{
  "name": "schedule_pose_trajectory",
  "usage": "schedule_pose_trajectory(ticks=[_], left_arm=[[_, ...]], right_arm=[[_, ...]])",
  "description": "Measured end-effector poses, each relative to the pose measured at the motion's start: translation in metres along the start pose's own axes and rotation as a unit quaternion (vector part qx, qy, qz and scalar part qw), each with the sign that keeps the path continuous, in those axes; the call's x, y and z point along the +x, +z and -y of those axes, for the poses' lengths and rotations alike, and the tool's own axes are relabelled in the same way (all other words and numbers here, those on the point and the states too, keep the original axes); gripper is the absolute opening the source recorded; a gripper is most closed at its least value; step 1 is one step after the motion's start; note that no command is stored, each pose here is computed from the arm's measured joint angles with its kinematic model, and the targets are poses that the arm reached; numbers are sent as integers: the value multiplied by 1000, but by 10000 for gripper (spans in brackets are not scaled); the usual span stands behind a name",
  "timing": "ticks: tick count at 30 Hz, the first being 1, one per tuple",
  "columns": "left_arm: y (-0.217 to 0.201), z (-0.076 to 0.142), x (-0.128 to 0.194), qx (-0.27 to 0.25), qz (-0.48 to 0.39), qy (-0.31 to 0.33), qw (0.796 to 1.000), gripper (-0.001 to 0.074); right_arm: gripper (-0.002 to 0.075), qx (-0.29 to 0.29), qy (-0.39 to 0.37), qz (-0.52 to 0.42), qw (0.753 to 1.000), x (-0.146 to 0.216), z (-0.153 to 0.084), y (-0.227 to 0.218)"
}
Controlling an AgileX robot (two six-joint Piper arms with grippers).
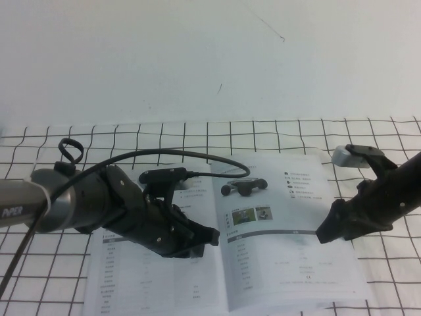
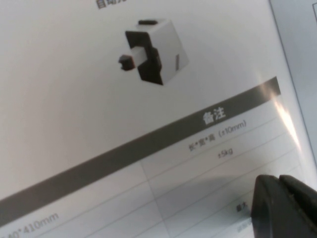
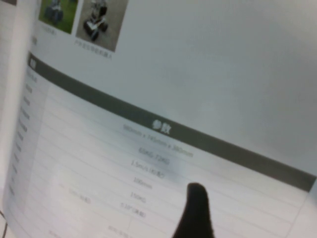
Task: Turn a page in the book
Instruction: Open the closed book
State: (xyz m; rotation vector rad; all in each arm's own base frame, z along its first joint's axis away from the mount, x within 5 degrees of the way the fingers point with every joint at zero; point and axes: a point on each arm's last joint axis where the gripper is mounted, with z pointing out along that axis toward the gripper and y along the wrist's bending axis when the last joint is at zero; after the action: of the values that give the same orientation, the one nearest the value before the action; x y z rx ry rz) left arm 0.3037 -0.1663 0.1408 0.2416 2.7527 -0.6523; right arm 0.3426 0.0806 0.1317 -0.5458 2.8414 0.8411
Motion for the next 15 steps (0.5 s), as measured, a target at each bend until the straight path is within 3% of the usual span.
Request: schedule_pose_trajectory(ticks=[7,15], left_arm=[[-1,-2,-2,-3,5,-3,1000,-3],[-1,-2,-3,1,11,-16,1000,-3]], right_arm=[[541,-28,13,10,999,-3,1,3],[541,-106,17,52,993,-11,-10,7]])
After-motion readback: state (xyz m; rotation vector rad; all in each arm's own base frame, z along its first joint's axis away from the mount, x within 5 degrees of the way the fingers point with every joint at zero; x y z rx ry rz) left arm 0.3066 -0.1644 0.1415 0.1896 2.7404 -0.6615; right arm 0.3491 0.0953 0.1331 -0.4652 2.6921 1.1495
